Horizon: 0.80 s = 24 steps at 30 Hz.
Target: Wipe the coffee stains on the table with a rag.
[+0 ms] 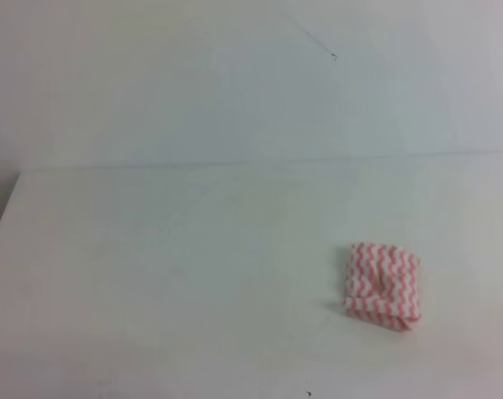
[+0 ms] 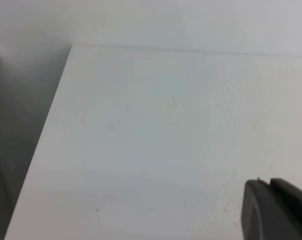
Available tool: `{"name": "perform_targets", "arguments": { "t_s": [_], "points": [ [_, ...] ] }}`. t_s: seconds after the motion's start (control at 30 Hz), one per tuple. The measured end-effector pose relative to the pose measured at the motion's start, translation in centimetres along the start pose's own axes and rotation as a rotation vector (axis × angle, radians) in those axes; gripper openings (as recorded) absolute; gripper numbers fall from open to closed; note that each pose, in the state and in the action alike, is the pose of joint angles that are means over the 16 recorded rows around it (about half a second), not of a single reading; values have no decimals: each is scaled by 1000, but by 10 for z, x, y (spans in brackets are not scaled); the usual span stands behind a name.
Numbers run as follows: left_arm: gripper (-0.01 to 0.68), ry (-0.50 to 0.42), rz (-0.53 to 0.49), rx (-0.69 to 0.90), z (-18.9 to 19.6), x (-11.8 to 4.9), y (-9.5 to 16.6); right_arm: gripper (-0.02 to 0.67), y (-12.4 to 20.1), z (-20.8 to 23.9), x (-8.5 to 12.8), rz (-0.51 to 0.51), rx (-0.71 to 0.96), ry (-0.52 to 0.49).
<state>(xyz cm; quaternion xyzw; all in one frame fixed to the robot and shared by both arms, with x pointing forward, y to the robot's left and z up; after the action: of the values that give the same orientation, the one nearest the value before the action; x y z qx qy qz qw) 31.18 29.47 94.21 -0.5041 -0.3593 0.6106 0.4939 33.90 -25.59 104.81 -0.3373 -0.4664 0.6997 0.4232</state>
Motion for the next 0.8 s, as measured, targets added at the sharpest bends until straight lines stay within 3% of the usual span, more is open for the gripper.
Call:
{"name": "perform_targets", "arguments": {
  "t_s": [0.17,0.4,0.8],
  "points": [
    [0,0,0,0,0,0,0,0,26,8,2,-38,-106,2],
    [0,0,0,0,0,0,0,0,27,17,3,-49,-236,6],
    [0,0,0,0,0,0,0,-2,38,14,1,-62,-225,38]
  ]
}}
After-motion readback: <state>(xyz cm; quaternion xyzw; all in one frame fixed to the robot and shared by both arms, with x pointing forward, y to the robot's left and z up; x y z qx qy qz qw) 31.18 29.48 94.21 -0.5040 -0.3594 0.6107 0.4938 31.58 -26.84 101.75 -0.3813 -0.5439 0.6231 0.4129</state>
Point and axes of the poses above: a point on each arm's last joint axis where the gripper is mounted, z pointing back along that axis away from the gripper, x along the wrist's bending axis when the last joint is at zero, y = z × x, the point moved 2 cm from there along -z, pointing out along that axis toward the gripper, and after that the axes turned 4 degrees about z, right-handed, at the moved point
